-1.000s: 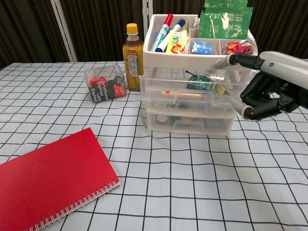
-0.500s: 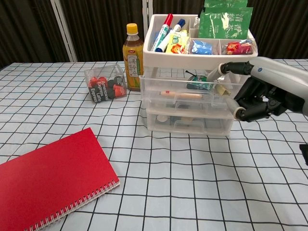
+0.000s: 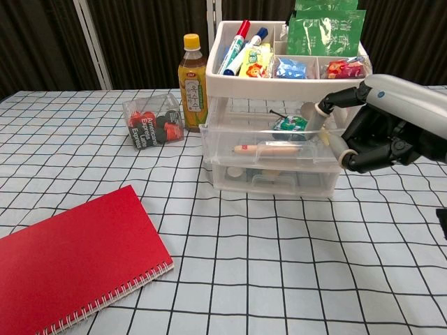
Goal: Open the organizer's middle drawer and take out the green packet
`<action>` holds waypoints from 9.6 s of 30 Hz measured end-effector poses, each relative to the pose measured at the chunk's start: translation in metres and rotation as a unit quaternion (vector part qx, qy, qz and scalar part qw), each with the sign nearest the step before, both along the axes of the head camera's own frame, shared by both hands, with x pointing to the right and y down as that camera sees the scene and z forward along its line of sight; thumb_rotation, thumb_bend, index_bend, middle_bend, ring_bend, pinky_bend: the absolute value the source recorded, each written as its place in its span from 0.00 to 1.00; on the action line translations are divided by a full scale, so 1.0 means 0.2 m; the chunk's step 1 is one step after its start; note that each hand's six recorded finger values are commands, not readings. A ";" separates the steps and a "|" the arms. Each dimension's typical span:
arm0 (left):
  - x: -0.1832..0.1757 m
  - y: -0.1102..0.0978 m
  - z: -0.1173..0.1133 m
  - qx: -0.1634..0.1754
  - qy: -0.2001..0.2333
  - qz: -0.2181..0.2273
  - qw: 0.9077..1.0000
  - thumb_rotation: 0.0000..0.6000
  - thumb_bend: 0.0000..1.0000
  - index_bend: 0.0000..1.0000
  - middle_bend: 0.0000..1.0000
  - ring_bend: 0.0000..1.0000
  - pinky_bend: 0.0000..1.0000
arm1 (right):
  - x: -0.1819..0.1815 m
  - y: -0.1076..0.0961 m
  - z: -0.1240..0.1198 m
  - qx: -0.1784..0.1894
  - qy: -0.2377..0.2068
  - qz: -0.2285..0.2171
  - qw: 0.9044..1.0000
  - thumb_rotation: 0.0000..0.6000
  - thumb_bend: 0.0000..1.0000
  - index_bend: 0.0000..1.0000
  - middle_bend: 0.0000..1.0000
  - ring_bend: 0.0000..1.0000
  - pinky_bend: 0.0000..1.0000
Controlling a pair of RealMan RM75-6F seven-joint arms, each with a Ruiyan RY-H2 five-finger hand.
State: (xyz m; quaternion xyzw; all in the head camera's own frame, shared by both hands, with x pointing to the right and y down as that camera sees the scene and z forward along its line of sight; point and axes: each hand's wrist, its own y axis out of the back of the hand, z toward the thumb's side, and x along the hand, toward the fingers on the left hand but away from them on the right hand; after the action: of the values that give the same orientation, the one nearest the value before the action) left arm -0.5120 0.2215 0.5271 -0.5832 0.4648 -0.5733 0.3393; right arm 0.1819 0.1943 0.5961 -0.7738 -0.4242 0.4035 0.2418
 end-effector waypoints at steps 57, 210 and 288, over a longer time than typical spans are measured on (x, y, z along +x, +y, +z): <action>0.02 0.01 0.01 -0.004 -0.003 0.005 1.000 1.00 0.06 0.00 0.00 0.00 0.00 | 0.24 0.15 -0.05 -0.015 -0.003 0.023 1.000 1.00 0.56 0.72 0.96 0.95 0.77; 0.00 0.01 -0.05 0.015 -0.005 -0.001 1.000 1.00 0.06 0.00 0.00 0.00 0.00 | -0.04 -0.16 -0.14 -0.086 0.223 -0.060 0.969 1.00 0.17 0.43 1.00 1.00 0.78; -0.01 0.00 -0.06 0.018 -0.001 -0.005 1.000 1.00 0.06 0.00 0.00 0.00 0.00 | -0.08 -0.19 -0.16 -0.055 0.222 -0.034 0.973 1.00 0.41 0.57 1.00 1.00 0.78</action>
State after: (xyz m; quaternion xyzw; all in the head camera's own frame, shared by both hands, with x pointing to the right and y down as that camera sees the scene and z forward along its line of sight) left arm -0.5142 0.2221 0.5152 -0.5739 0.4776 -0.5670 0.3480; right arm 0.1655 0.1572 0.5634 -0.6911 -0.3108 0.5792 0.3003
